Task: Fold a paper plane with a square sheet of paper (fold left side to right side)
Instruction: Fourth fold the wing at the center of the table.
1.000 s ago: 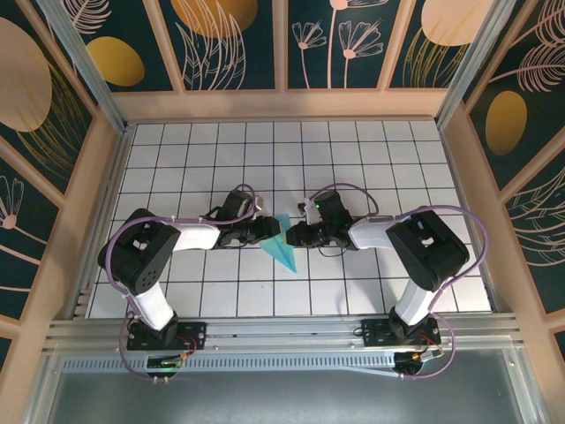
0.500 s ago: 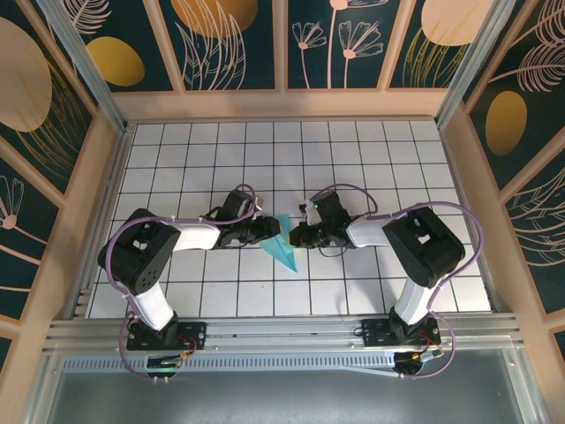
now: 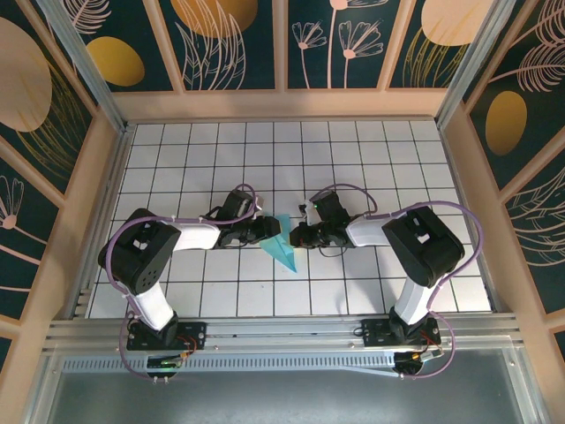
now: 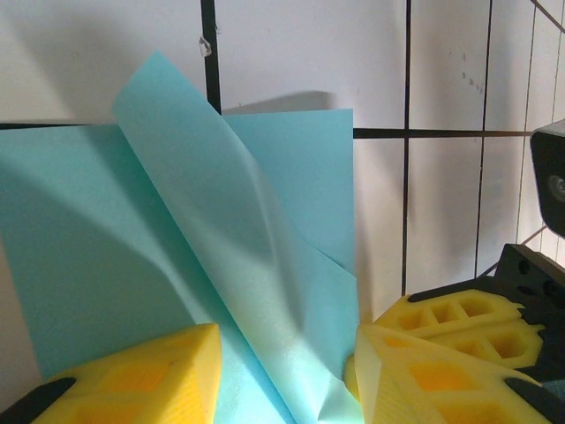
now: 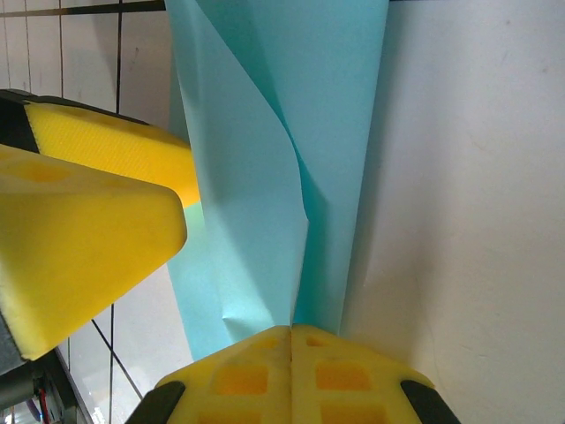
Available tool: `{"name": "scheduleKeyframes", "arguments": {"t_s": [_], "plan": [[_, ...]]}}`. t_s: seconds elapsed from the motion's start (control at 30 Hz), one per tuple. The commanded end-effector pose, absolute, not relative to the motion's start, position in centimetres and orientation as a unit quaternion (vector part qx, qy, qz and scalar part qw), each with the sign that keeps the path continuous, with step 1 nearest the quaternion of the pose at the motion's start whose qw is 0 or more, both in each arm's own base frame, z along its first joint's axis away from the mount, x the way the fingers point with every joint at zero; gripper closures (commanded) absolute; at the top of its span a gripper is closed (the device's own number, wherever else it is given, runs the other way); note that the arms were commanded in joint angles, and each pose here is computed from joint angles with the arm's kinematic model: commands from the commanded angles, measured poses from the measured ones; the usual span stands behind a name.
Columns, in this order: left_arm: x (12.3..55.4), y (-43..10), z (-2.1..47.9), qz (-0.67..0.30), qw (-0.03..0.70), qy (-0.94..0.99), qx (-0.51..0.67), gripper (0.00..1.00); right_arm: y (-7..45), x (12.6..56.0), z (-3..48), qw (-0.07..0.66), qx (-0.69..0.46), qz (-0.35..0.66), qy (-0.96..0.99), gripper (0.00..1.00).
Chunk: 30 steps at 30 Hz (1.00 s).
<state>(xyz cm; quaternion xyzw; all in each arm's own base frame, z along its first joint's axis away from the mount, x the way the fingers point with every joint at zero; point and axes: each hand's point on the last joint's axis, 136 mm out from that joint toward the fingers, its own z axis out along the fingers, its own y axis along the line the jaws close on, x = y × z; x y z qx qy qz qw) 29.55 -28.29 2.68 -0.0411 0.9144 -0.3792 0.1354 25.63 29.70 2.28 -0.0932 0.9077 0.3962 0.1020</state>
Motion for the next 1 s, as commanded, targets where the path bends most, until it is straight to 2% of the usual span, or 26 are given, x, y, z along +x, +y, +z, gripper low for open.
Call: {"name": "scheduleKeyframes", "arguments": {"t_s": [0.0, 0.3, 0.63, 0.67, 0.83, 0.97], "plan": [[28.4, -27.0, -0.2, -0.335, 0.110, 0.934, -0.052, 0.56, 28.9, 25.4, 0.7, 0.091, -0.090, 0.369, 0.921, 1.00], [29.0, -27.6, 1.1, -0.350, 0.121, 0.928, -0.050, 0.52, 28.3, 24.8, -1.3, 0.068, -0.079, 0.343, 0.934, 1.00], [31.7, -27.3, 7.2, -0.349, 0.208, 0.912, -0.050, 0.48, 27.6, 24.3, -2.7, 0.054, -0.071, 0.320, 0.943, 1.00], [31.7, -27.4, 7.6, -0.355, 0.212, 0.909, -0.046, 0.50, 27.5, 24.4, -2.8, 0.054, -0.071, 0.318, 0.944, 1.00], [30.7, -29.4, 8.3, -0.415, 0.186, 0.891, -0.018, 0.77, 27.5, 24.4, -2.8, 0.057, -0.069, 0.314, 0.945, 1.00], [30.3, -30.5, 7.4, -0.432, 0.162, 0.887, -0.007, 0.90, 27.4, 24.5, -2.8, 0.058, -0.069, 0.313, 0.946, 1.00]]}}
